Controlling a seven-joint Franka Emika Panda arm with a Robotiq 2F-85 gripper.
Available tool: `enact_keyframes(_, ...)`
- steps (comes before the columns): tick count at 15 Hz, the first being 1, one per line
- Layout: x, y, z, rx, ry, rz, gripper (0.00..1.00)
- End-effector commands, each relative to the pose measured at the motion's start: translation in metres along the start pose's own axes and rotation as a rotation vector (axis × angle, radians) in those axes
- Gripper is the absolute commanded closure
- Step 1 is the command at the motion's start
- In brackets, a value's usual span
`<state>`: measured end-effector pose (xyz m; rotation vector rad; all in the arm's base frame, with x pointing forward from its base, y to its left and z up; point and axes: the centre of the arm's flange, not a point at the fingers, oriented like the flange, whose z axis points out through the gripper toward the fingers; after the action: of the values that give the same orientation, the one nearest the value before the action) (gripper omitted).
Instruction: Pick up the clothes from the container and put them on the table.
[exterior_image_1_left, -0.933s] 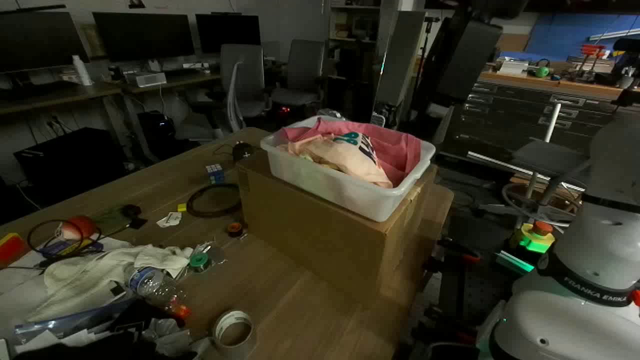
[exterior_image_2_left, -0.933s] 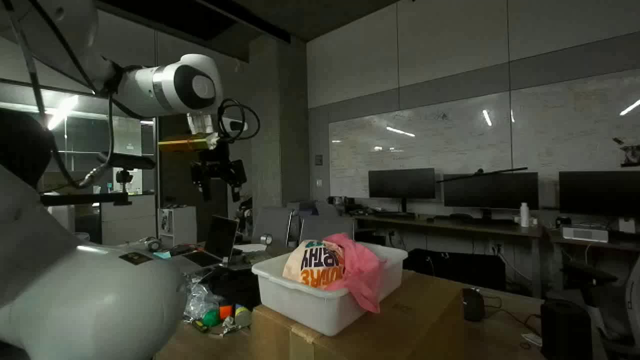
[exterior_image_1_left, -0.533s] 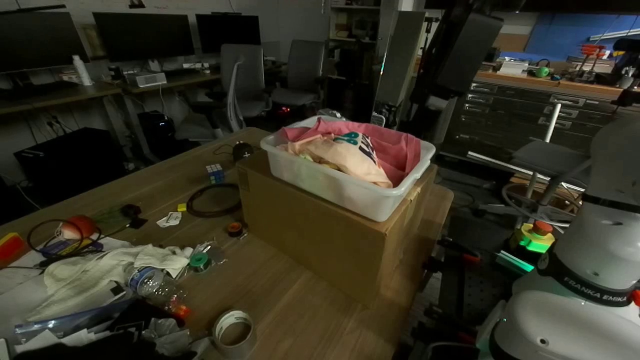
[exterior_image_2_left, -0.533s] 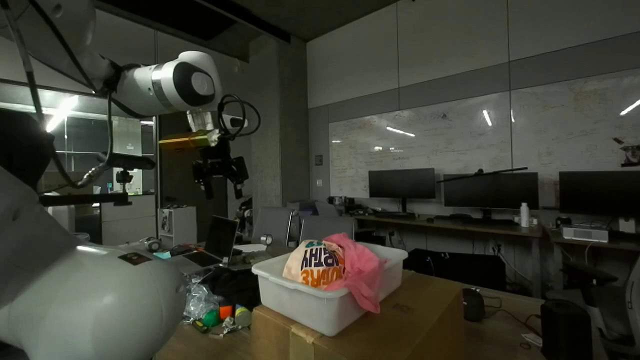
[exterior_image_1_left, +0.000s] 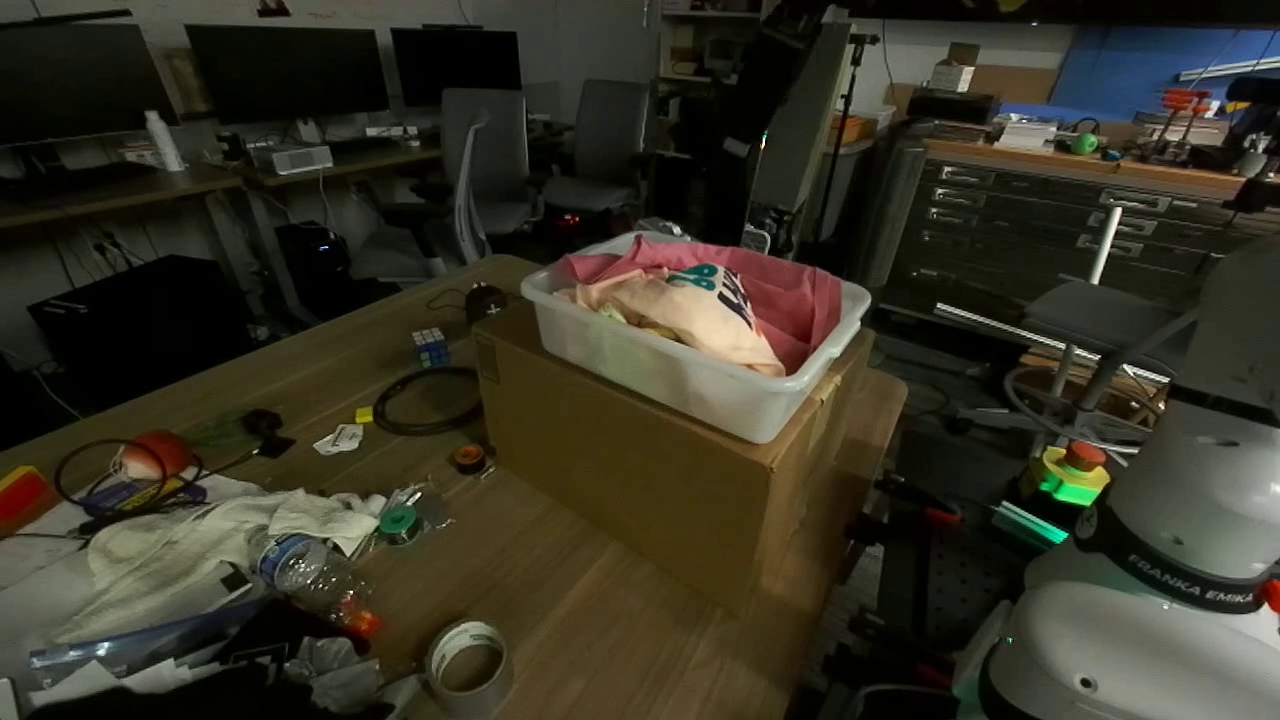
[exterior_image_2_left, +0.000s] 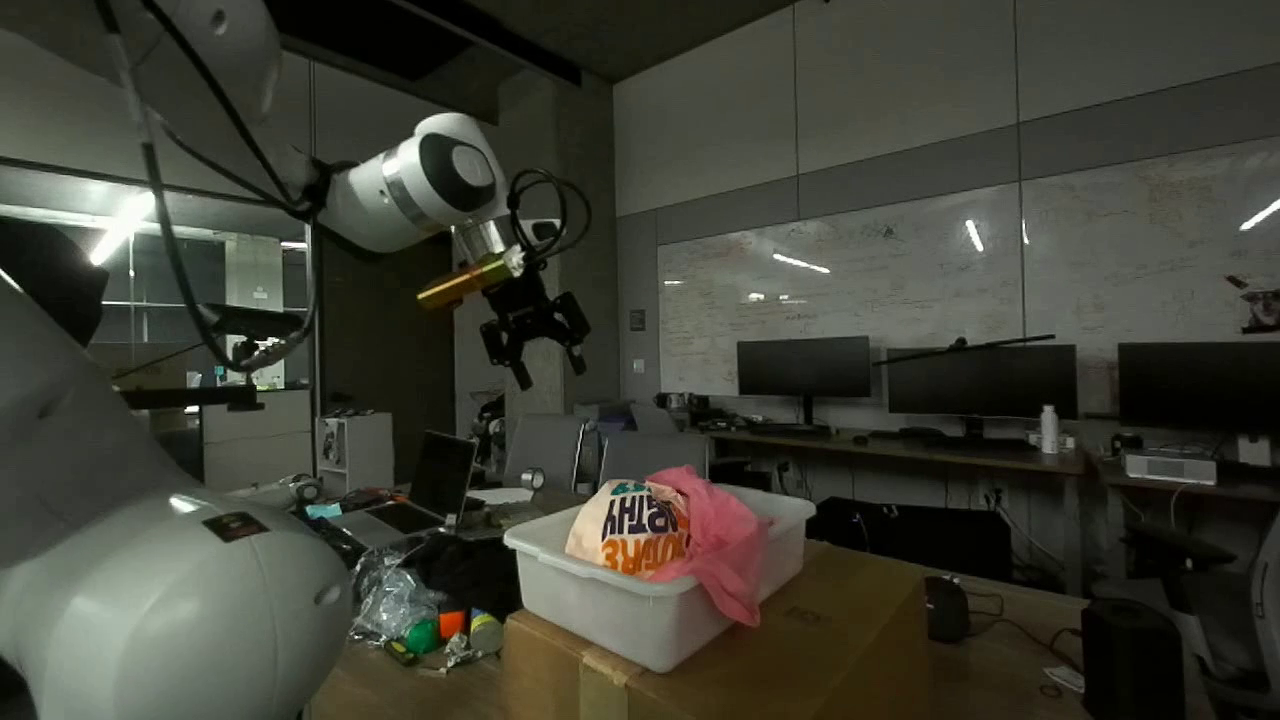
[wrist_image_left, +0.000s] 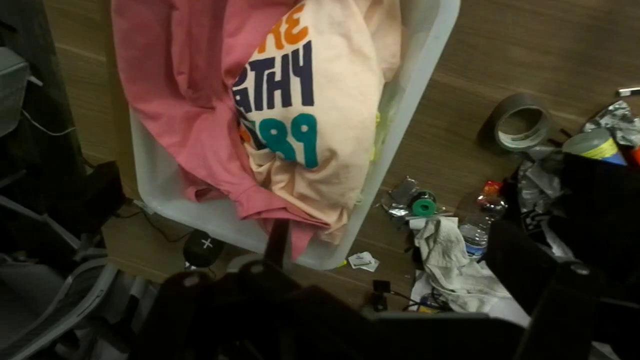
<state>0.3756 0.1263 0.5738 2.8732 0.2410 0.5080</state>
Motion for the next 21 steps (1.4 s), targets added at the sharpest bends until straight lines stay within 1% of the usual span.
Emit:
enact_keyframes(1, 0.036, 0.017, 0.036, -0.003, -0.038, 0.043, 0.0)
enact_keyframes(3, 0.039, 0.024, 0.066, 0.045, -0.106, 0.074, 0.0)
enact_keyframes(7, 0.033, 0.038, 0.127, 0.131, -0.234, 0.145, 0.0)
enact_keyframes(10, 0.027, 0.049, 0.158, 0.18, -0.302, 0.204, 0.0)
enact_keyframes(12, 0.024, 0.057, 0.172, 0.191, -0.339, 0.236, 0.0)
enact_keyframes(15, 0.021, 0.06, 0.183, 0.204, -0.373, 0.255, 0.0)
enact_keyframes(16, 0.021, 0.06, 0.187, 0.194, -0.381, 0.255, 0.0)
enact_keyframes(21, 0.021, 0.057, 0.195, 0.169, -0.363, 0.23, 0.0)
